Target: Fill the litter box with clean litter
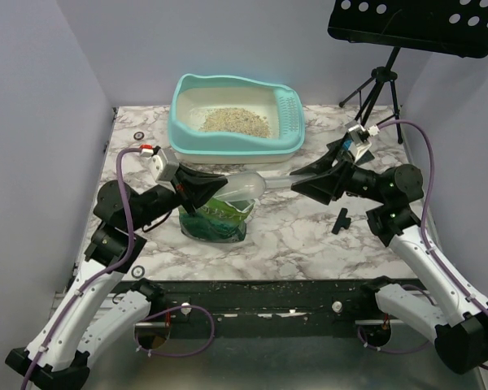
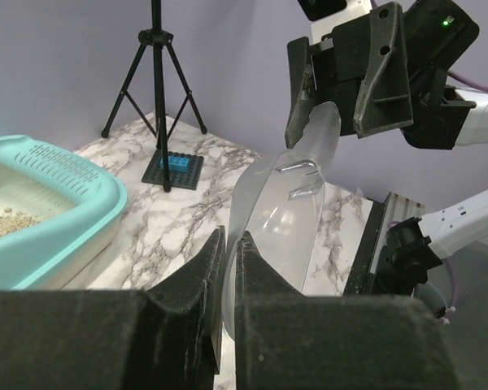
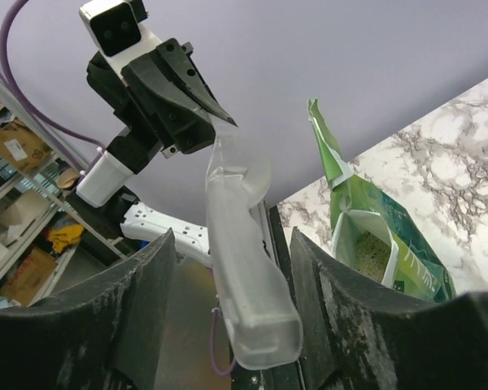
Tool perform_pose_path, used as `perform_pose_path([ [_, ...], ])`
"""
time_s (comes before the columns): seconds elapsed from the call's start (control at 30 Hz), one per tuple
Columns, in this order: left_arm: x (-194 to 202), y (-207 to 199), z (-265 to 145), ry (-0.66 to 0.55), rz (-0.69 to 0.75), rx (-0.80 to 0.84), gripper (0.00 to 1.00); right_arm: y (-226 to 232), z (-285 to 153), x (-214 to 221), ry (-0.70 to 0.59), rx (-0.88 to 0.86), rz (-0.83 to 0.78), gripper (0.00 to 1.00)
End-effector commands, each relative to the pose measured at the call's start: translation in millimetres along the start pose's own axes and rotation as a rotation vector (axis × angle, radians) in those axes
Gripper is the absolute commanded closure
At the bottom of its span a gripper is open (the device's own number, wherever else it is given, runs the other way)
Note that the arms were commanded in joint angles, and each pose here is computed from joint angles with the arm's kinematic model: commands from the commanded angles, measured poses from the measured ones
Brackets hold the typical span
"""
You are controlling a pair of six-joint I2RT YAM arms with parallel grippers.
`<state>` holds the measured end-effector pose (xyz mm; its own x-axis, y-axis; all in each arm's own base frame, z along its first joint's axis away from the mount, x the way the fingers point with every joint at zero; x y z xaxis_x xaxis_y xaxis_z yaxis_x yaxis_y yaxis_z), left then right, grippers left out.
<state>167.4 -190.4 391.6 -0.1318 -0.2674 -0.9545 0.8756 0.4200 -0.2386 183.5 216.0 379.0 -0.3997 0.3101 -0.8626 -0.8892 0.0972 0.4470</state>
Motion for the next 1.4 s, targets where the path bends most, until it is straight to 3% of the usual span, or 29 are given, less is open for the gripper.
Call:
perform_pose_path([
  [0.0, -9.1, -2.5, 4.3, -0.035, 0.019, 0.021, 1.00, 7.2, -1.8, -2.4, 0.000, -0.044, -0.036, 0.37],
  [0.37, -7.7, 1.2, 6.9, -0.032, 0.020, 0.011, 1.00, 7.5, -0.2, -3.2, 0.020, -0.057, -0.041, 0.51],
  [0.43, -6.7, 1.9, 6.6, -0.031, 0.020, 0.008, 1.00, 7.0, 0.4, -3.5, 0.020, -0.061, -0.043, 0.61],
  [0.53, -4.8, 3.2, 7.3, -0.026, 0.018, 0.006, 1.00, 5.4, 1.3, -4.0, 0.017, -0.057, -0.037, 0.93],
  [0.57, -4.0, 4.4, 7.8, -0.023, 0.017, 0.002, 1.00, 5.2, 1.3, -4.2, 0.016, -0.056, -0.039, 0.99],
  [0.63, -2.4, 6.0, 8.5, -0.012, 0.017, -0.004, 0.94, 6.3, 0.6, -4.6, 0.015, -0.052, -0.047, 0.99],
  [0.73, -2.7, 7.4, 6.9, 0.002, 0.041, -0.017, 0.65, 10.5, -1.6, -7.1, 0.016, -0.038, -0.074, 0.99],
  [0.83, -5.7, 6.9, 2.6, 0.020, 0.082, -0.031, 0.47, 17.1, -3.0, -15.1, 0.022, -0.011, -0.107, 0.99],
  [1.07, -17.0, 24.3, -13.0, 0.101, 0.236, -0.188, 0.37, 26.0, -11.2, -30.5, 0.033, 0.128, -0.132, 0.99],
  [1.23, -26.4, 51.8, -29.6, 0.248, 0.379, -0.398, 0.35, 29.2, -20.9, -24.8, 0.080, 0.195, -0.129, 0.99],
  [1.37, -25.3, 55.3, -29.8, 0.391, 0.472, -0.408, 0.33, 29.7, -27.7, -16.4, 0.131, 0.221, -0.129, 0.99],
])
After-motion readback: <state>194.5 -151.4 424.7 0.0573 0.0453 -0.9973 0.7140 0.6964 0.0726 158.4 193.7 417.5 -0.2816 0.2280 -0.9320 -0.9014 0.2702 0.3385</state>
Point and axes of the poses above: each gripper's point midway between its finger pads, its own z axis out along the fingers, its own y axis along the line the jaws close on, x = y × z, the point moved 3 cm from there along -z, back along the fingers, and after that the axes turned 5 degrees about -z, right-handed, at the moved point
